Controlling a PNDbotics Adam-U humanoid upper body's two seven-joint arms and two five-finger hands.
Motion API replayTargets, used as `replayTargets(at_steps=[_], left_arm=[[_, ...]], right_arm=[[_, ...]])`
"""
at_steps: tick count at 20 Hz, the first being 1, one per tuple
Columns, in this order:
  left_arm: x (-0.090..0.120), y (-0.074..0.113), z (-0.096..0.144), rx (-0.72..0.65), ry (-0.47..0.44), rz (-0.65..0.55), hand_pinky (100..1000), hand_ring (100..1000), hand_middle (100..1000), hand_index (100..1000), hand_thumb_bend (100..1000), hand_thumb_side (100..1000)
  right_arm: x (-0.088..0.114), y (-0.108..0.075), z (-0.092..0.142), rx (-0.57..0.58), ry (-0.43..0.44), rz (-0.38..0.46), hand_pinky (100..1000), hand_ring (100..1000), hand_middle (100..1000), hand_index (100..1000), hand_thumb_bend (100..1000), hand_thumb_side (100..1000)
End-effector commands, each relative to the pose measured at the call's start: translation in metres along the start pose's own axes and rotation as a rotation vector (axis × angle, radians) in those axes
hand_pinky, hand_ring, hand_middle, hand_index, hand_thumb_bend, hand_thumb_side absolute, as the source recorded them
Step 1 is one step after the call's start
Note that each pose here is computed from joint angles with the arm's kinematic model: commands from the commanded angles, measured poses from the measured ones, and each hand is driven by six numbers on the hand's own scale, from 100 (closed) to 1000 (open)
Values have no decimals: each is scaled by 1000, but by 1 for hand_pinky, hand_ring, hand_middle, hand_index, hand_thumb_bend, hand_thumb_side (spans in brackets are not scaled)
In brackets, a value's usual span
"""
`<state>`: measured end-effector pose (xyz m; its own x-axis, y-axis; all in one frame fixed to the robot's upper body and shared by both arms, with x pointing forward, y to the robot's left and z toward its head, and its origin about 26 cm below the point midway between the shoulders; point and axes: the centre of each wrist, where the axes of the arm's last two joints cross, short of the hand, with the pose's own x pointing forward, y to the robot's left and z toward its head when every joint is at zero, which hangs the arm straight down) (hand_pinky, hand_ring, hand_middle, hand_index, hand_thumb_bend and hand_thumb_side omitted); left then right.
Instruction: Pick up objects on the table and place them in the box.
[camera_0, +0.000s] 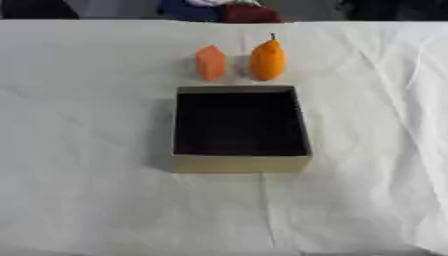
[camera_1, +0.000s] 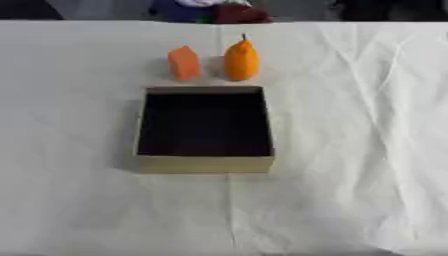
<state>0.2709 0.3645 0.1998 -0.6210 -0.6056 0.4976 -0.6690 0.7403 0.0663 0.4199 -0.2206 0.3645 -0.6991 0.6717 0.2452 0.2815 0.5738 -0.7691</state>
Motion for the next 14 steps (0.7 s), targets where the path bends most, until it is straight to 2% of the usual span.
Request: replayTargets(at_steps=[1, 6, 9, 14], left_arm=[[6, 2, -8, -15, -35, 1, 766, 581, 634, 855, 100, 877], [6, 1, -8, -24, -34, 6, 766, 581, 635, 855, 100, 877], [7, 0, -8, -30, -36, 10, 766, 581, 635, 855, 100, 877], [7, -1, -9, -34, -35, 17, 766, 580, 635, 855, 100, 878]], right_arm=[[5, -6, -18, 33, 45, 29, 837, 887, 810, 840, 100, 1000], [17, 3, -48, 109, 118, 23, 831, 887, 815, 845, 100, 1000], [25, 21, -63, 192, 158, 22, 830, 893, 823, 848, 100, 1000], [33, 54, -80, 332, 141, 41, 839, 917, 846, 859, 100, 1000]])
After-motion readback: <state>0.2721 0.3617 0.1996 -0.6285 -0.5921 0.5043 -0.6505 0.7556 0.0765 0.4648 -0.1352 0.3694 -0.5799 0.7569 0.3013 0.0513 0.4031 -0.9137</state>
